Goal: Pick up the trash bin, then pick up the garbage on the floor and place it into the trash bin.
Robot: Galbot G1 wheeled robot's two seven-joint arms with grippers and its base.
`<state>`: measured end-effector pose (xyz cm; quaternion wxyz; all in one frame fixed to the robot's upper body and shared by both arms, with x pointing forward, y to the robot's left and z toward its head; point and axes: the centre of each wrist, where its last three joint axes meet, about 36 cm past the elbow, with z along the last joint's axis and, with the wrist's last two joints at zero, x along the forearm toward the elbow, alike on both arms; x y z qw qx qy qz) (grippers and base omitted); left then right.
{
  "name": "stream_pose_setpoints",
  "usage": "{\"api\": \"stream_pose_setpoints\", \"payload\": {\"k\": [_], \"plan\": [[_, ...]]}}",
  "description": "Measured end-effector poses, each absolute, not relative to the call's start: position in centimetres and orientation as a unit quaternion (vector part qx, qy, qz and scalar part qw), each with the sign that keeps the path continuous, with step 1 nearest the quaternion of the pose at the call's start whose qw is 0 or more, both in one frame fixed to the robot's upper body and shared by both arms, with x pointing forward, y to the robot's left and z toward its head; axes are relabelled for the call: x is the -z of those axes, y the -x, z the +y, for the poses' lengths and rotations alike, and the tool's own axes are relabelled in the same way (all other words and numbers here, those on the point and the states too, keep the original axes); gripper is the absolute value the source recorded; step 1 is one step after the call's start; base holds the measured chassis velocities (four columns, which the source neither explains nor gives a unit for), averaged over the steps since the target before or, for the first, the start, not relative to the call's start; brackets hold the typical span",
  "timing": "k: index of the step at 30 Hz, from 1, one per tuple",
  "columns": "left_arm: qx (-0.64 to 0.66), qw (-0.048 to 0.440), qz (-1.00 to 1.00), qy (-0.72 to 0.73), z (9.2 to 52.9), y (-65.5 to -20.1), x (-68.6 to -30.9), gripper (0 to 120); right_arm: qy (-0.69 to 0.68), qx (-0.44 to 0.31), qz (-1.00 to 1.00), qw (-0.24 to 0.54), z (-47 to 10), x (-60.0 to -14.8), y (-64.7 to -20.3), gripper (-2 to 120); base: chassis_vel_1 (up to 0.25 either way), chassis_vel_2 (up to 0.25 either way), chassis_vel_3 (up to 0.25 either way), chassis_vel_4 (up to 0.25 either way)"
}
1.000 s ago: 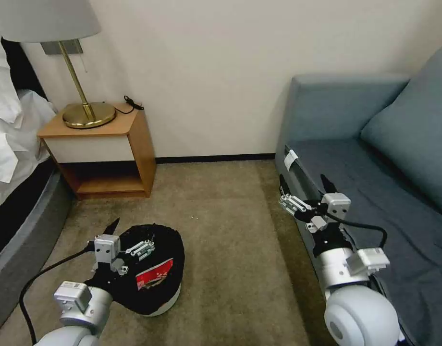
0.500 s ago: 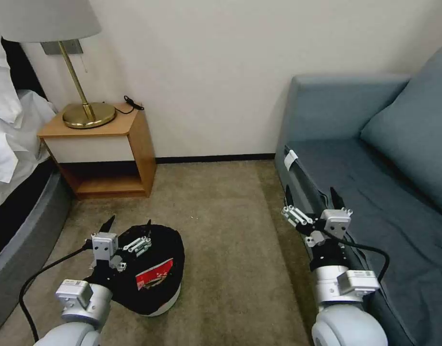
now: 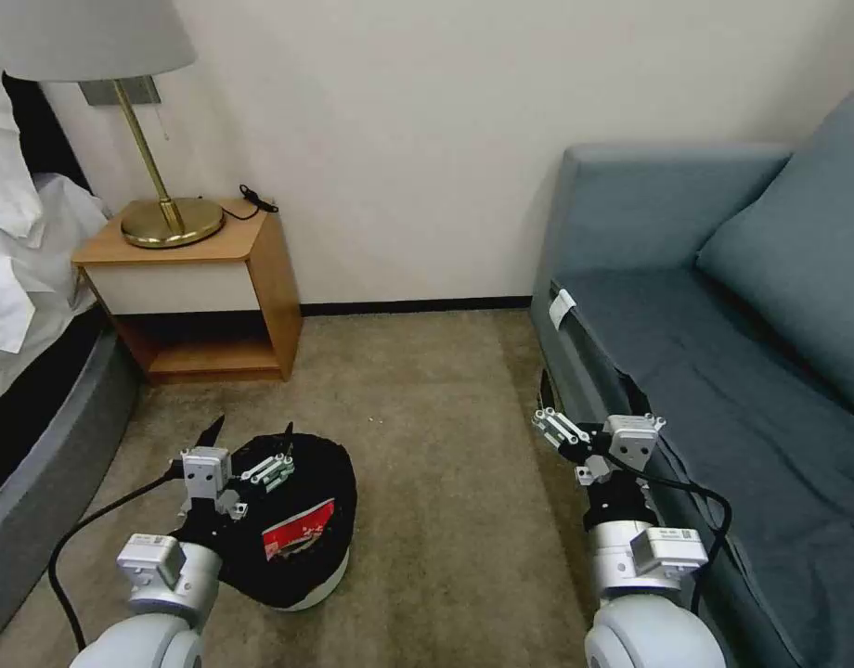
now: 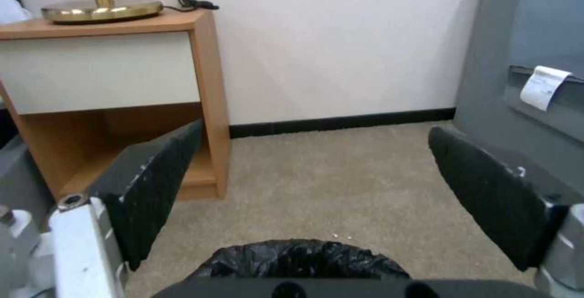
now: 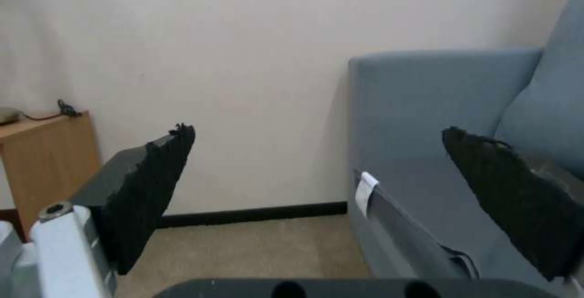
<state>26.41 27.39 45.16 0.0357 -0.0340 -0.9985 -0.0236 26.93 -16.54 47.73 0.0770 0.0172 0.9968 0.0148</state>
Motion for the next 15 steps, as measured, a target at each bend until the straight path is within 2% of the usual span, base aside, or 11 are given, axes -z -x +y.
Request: {"api": "stream_pose_setpoints", "payload": {"k": [15], "plan": [[0.023, 0.037, -0.998, 0.034, 27.39, -26.41, -45.15, 100, -0.017, -0.015, 0.997, 0.077, -16.54, -47.74, -26.96, 100, 0.0, 0.0, 0.0, 0.0]]}}
